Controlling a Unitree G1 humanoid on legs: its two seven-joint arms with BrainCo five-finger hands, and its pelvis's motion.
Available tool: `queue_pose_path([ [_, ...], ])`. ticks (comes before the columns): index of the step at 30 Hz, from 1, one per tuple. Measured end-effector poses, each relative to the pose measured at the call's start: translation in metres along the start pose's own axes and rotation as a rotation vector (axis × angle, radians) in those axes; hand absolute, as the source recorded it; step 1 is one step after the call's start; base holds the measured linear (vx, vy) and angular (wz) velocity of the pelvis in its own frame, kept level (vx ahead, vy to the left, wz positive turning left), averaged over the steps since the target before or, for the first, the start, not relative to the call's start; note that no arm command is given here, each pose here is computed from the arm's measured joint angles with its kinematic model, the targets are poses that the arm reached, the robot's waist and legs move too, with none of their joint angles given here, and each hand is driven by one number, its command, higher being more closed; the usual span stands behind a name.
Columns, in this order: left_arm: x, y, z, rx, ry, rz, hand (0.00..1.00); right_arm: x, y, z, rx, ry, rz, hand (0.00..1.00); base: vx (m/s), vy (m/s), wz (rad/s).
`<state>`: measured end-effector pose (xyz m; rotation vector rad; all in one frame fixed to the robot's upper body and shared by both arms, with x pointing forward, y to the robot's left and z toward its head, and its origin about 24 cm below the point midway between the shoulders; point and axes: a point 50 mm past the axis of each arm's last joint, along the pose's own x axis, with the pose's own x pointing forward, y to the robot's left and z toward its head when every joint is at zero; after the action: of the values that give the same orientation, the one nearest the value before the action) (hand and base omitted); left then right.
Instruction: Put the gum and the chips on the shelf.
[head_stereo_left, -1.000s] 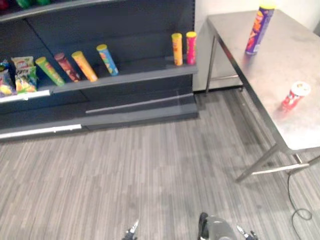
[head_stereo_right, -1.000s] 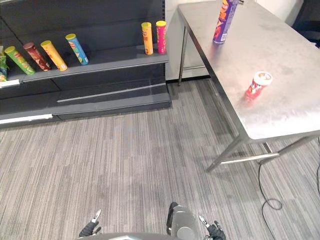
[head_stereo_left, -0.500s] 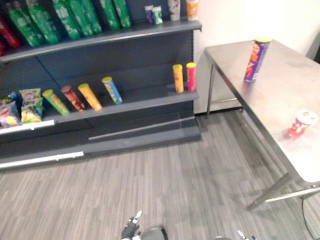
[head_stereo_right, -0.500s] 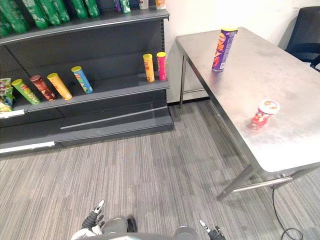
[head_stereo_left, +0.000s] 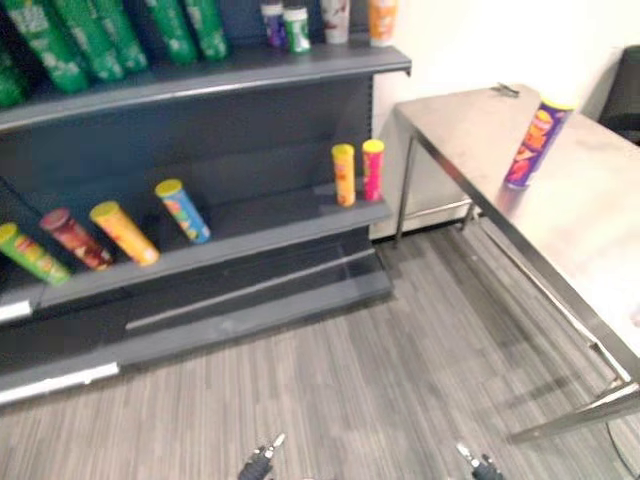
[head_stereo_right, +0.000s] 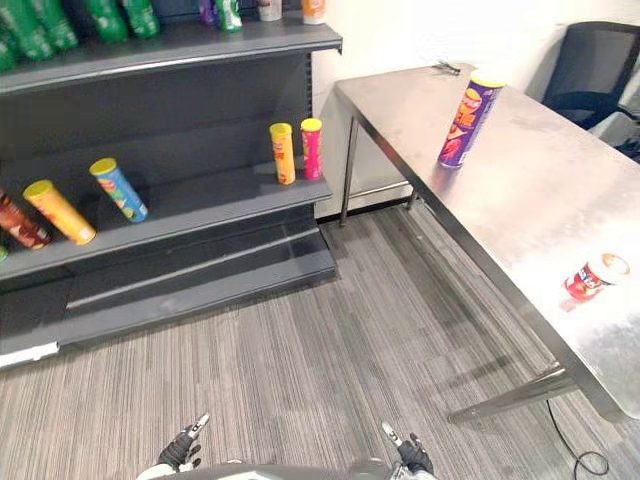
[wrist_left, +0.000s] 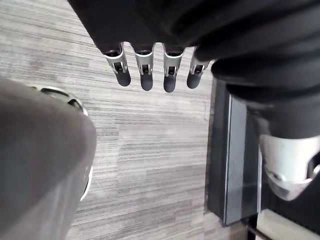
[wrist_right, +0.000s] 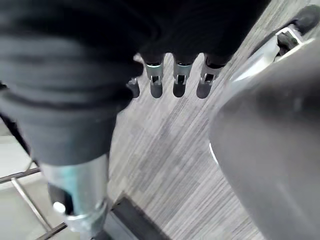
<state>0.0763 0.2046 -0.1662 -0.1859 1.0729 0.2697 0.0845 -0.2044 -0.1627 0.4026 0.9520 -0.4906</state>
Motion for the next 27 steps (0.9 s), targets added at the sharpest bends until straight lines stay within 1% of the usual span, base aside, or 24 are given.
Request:
queue_pose_path([
  [4,-0.002,0.004,-0.003,-0.002,0.005,0.008,0.0,0.004,0.012,0.012,-0.099,-0.035,0.063,0.0,0.18,-0.03,-0.37],
  [8,-0.002,-0.009,-0.012,-0.053,0.027,-0.015,0.0,0.01,0.014,0.034,-0.152,-0.083,0.077,0.0,0.12,-0.061,-0.71],
  [15,-0.002,-0.004,-0.005,-0.042,0.002,-0.028,0.0,0.006,0.009,0.02,-0.193,-0.034,0.08,0.0,0.03,-0.074,-0.21],
  [16,-0.002,-0.002,-0.004,-0.038,-0.002,-0.023,0.0,0.006,0.013,0.018,-0.206,-0.029,0.098,0.0,0.02,-0.05,-0.18],
  [21,-0.002,0.004,-0.003,-0.036,0.004,-0.008,0.0,0.005,0.013,0.015,-0.182,-0.022,0.089,0.0,-0.05,-0.036,-0.13],
  [25,-0.002,0.005,-0.003,-0.065,0.005,0.006,0.0,0.005,0.01,0.016,-0.149,-0.026,0.075,0.0,-0.1,0.001,-0.37],
  [27,-0.002,0.007,-0.002,-0.066,0.003,0.013,0.0,0.005,0.005,0.016,-0.096,-0.028,0.05,0.0,-0.11,-0.001,-0.61],
])
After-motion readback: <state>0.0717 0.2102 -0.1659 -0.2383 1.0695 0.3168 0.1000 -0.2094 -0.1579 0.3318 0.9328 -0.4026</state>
